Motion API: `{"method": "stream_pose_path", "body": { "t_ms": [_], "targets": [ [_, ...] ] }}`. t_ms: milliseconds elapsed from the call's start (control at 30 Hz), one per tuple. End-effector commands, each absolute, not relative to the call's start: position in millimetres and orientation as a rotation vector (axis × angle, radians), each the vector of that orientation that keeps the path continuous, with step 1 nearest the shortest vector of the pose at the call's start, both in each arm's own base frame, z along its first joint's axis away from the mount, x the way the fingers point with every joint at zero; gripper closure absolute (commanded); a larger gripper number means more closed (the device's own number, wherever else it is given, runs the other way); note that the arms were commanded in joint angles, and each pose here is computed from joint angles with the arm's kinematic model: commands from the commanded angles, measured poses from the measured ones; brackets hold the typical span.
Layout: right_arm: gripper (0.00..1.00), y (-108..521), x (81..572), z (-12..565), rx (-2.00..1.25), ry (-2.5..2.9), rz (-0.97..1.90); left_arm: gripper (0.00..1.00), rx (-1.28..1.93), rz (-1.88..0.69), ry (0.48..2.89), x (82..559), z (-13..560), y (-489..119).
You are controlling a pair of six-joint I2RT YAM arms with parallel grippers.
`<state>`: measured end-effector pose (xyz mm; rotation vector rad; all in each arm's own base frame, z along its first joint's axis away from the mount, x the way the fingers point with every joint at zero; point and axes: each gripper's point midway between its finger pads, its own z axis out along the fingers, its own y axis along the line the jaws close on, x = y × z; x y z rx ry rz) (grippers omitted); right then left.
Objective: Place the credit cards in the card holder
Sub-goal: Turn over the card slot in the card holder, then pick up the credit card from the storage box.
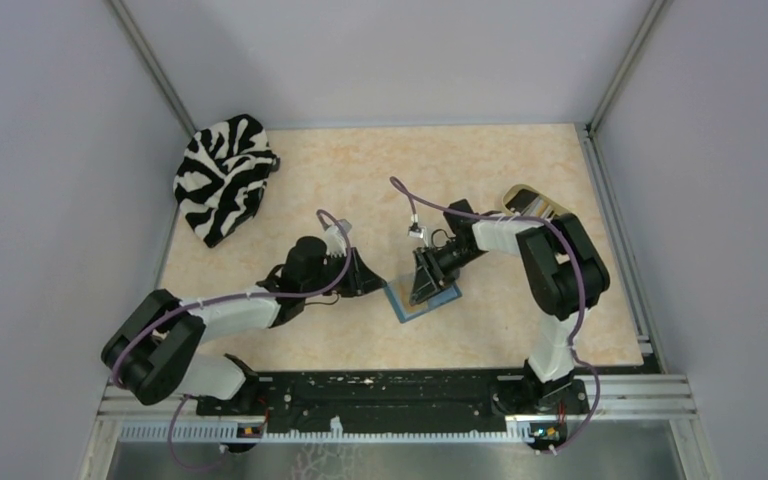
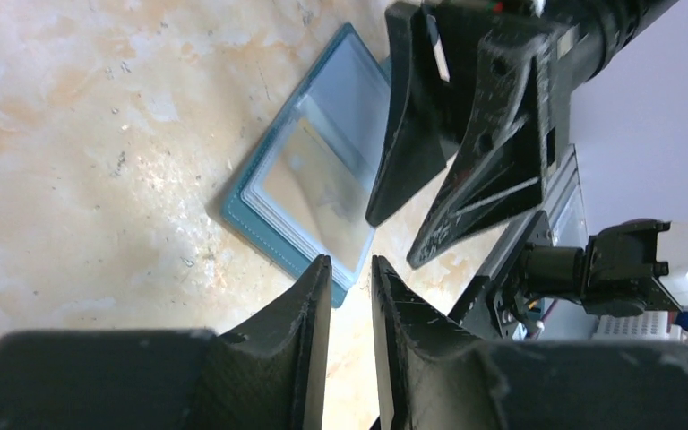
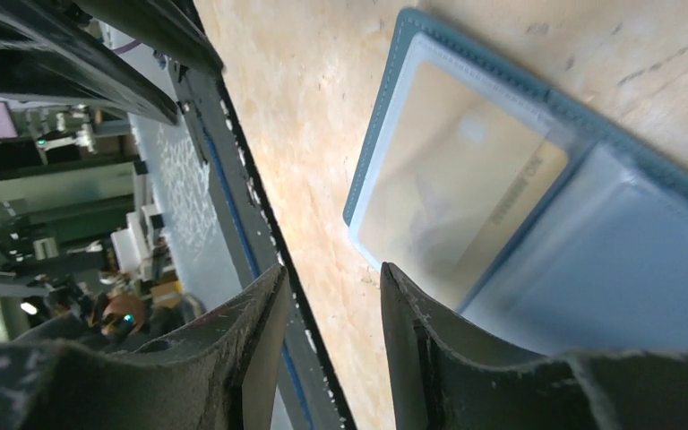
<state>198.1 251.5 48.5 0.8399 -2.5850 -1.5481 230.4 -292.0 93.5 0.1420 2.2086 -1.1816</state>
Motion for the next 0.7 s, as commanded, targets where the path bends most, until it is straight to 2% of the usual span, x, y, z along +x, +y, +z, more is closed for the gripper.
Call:
{"method": "stream_pose_path", "body": {
  "t_ms": [0, 133, 300, 433, 533, 600, 633, 667],
  "targets": [
    [0.58, 252, 215, 70, 1.107, -2.613, -1.551, 0.72, 0.149, -1.337, 2.188, 220, 95, -305],
    [0.62, 245, 217, 93, 1.292, -2.601, -1.588, 0.78, 0.115, -1.436, 2.217, 215, 87, -315],
    [0.63, 222, 234, 120, 1.431, -2.721, -1.602, 0.79, 0.073, -1.363, 2.271, 219, 71, -311],
    [0.63, 184, 267, 147, 1.43, -2.989, -1.561, 0.78, 0.065, -1.271, 2.297, 221, 62, -302],
    [0.62, 142, 301, 172, 1.386, -3.331, -1.394, 0.77, 0.106, -1.193, 2.259, 229, 72, -296],
    [0.57, 112, 322, 191, 1.291, -3.6, -1.194, 0.76, 0.159, -1.123, 2.196, 239, 90, -292],
    [0.46, 91, 332, 201, 1.209, -3.739, -1.072, 0.75, 0.185, -1.088, 2.16, 243, 101, -289],
    [0.28, 78, 338, 208, 1.159, -3.839, -0.962, 0.73, 0.198, -1.042, 2.113, 251, 114, -285]
  ]
}}
